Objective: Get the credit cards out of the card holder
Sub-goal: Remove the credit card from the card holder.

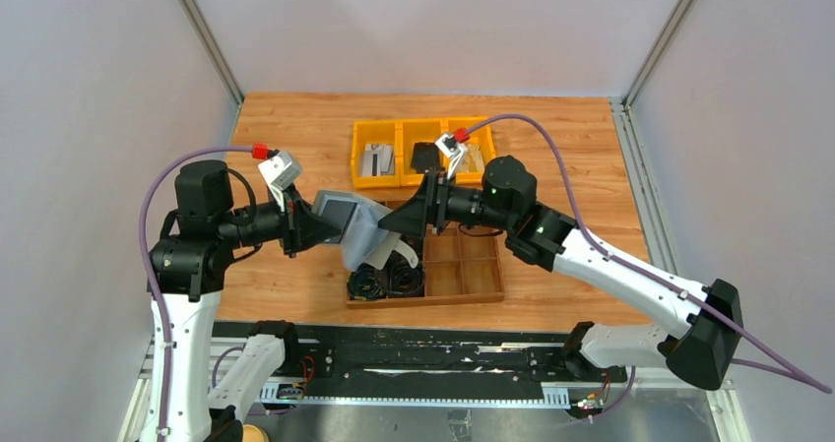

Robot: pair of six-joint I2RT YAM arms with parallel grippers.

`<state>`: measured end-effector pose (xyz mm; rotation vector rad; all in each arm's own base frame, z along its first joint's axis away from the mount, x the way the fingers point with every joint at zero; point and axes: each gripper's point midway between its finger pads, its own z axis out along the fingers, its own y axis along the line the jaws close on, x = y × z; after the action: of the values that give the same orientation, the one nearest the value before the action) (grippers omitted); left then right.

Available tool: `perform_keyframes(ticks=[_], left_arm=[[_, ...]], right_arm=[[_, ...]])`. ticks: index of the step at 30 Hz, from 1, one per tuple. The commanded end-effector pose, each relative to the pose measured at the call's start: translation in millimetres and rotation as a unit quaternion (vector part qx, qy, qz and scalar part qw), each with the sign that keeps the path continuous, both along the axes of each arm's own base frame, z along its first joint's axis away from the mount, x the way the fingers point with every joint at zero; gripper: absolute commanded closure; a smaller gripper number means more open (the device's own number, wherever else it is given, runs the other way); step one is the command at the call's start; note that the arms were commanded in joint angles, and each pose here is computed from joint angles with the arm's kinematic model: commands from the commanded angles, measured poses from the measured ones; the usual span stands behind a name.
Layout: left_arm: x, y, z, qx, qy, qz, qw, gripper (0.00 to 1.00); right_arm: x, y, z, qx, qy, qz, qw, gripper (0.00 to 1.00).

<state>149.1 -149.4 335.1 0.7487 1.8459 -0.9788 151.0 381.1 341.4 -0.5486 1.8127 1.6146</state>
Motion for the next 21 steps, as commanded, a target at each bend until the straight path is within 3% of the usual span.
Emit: perform_keyframes(ticks=[1,8,21], left_arm=[[10,10,3,0.025,-0.041,0.036,0.998,1.0],[5,10,3,0.029,-0.057,0.033,0.997,1.0],[-13,-7,11,-0.03,-0.01,-0.026,0.999,0.99]], right_arm=[[16,-25,11,-0.001,-0.012,-0.029,0.999,0.21],[20,-19,34,0.005,-0.052,-0.02,0.998,0.19],[-16,19,30,0.015,-0.099,0.112,0.989,0.19]])
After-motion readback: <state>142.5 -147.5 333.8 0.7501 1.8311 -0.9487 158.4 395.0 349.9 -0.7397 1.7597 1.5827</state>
